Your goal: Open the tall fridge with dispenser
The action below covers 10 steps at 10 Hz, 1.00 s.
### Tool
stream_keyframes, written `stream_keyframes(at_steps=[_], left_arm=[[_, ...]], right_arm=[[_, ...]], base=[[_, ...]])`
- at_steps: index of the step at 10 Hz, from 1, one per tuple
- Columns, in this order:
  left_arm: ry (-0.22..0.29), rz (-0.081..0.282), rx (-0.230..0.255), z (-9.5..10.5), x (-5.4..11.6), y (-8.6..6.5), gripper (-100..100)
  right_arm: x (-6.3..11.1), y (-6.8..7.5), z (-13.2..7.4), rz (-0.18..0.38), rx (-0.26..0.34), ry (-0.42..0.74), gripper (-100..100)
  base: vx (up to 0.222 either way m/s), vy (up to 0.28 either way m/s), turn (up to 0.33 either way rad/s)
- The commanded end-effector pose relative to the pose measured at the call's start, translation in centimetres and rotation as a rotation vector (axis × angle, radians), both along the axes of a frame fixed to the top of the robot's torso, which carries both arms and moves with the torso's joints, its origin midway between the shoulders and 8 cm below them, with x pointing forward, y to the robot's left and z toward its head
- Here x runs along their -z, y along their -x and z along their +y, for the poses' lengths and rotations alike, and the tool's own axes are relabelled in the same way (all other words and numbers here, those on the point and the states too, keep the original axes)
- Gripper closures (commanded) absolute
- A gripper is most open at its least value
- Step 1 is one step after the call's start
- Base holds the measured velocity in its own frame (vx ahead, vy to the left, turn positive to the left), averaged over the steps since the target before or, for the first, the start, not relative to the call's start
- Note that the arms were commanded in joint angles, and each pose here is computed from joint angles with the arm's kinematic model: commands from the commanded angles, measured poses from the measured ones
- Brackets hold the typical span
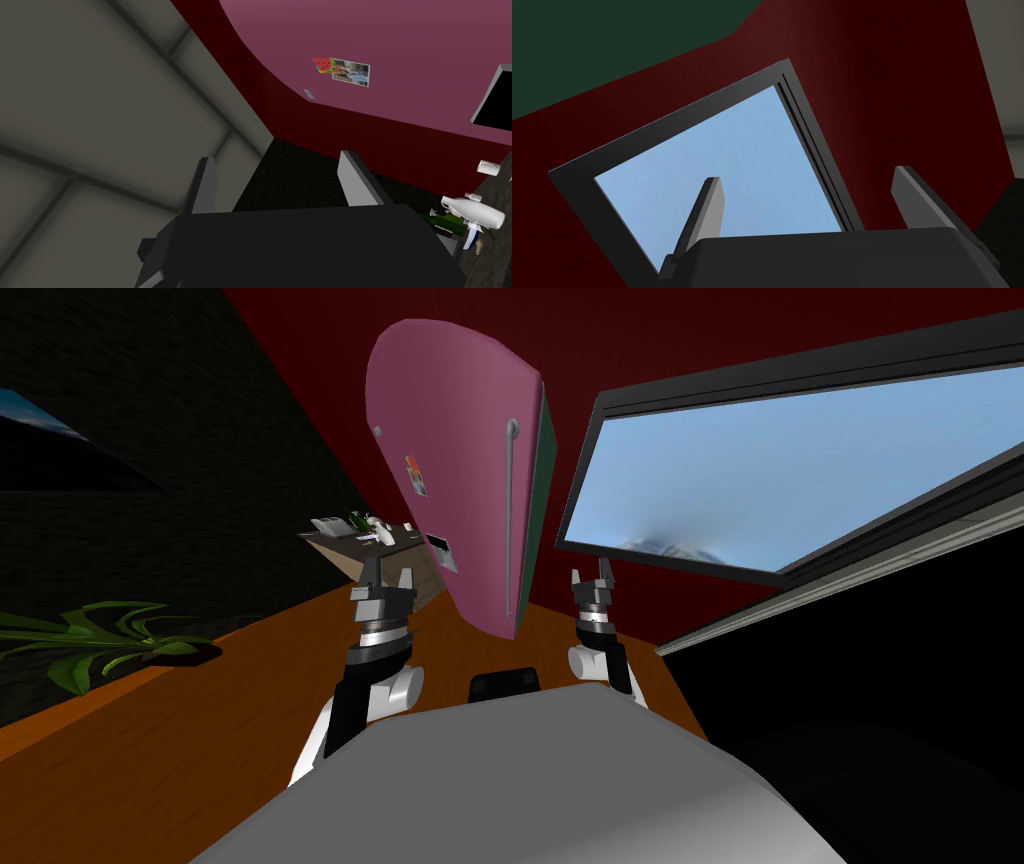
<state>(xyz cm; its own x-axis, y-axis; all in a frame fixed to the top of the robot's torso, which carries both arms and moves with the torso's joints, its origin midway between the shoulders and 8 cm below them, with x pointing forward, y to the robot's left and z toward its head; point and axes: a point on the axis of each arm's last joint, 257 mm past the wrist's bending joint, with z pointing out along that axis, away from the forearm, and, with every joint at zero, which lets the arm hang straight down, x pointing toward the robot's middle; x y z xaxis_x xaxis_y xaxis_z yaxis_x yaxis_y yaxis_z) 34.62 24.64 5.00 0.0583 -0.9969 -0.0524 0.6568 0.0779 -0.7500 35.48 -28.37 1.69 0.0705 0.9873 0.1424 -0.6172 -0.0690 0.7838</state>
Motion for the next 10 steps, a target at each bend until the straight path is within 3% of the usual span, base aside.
stream_keyframes(at_steps=[1,9,10], left_arm=[[0.000,0.000,0.000,0.00,0.00,0.00,0],[0.000,0.000,0.000,0.00,-0.02,0.01,0],[-0.016,0.023,0.020,-0.25,0.61,-0.35,-100]], right_arm=[[0.00,0.00,0.00,0.000,0.000,0.000,0],[-0.02,0.01,0.00,0.000,0.000,0.000,0],[-0.02,0.01,0.00,0.000,0.000,0.000,0]], base=[[0.000,0.000,0.000],[0.000,0.000,0.000],[0.017,-0.033,0.021]])
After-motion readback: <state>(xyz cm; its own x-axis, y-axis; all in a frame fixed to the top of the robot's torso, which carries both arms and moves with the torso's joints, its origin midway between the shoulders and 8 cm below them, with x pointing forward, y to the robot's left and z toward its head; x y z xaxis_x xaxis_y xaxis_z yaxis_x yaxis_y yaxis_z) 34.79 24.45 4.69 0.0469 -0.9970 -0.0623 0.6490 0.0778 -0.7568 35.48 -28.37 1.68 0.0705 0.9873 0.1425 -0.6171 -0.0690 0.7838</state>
